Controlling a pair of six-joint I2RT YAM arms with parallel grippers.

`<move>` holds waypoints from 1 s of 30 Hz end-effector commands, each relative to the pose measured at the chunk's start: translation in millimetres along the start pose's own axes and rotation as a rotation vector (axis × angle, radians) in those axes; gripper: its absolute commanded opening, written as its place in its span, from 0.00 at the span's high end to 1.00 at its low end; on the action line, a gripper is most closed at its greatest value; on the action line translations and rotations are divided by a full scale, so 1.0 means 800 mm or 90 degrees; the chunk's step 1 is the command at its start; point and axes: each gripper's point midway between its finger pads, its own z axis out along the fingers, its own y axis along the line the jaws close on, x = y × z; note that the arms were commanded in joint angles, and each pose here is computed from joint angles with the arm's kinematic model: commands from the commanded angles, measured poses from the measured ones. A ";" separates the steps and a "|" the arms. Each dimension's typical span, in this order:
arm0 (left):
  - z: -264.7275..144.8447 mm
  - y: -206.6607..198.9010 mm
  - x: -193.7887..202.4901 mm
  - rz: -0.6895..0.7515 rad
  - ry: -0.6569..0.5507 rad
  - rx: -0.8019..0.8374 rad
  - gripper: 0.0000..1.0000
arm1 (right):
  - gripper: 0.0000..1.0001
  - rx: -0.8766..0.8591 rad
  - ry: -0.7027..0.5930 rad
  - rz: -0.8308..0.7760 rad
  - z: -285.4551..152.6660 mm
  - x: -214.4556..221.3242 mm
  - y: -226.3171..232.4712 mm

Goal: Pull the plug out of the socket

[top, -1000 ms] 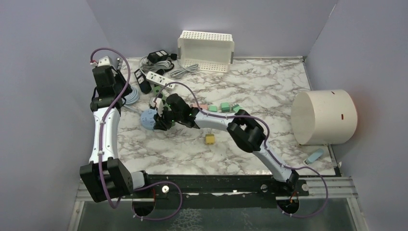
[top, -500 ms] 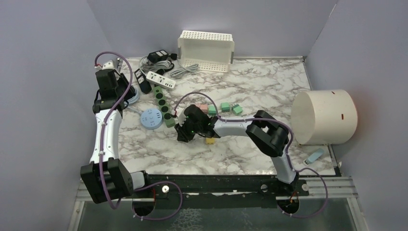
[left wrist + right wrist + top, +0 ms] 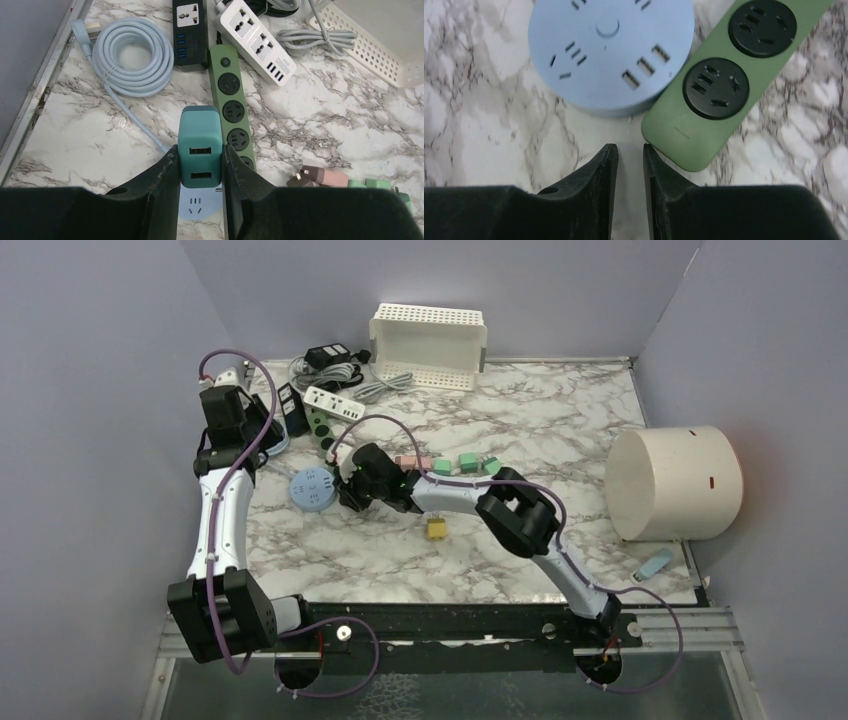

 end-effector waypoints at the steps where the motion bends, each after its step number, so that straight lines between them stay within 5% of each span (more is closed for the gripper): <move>1: -0.004 -0.008 -0.008 0.008 -0.021 0.022 1.00 | 0.69 0.002 0.070 -0.040 0.042 0.049 -0.018; 8: -0.010 -0.016 -0.018 0.016 -0.026 0.036 1.00 | 0.68 -0.080 0.031 -0.041 0.099 0.005 0.001; 13: -0.013 -0.023 -0.015 0.018 -0.021 0.060 1.00 | 0.68 -0.127 -0.008 -0.042 0.079 -0.035 0.021; 22: 0.002 -0.091 0.064 0.061 0.069 0.197 1.00 | 0.59 -0.115 -0.251 0.043 -0.154 -0.158 -0.008; 30: -0.027 -0.178 0.178 0.061 0.241 0.446 1.00 | 0.53 0.153 -0.321 0.114 -0.351 -0.131 -0.140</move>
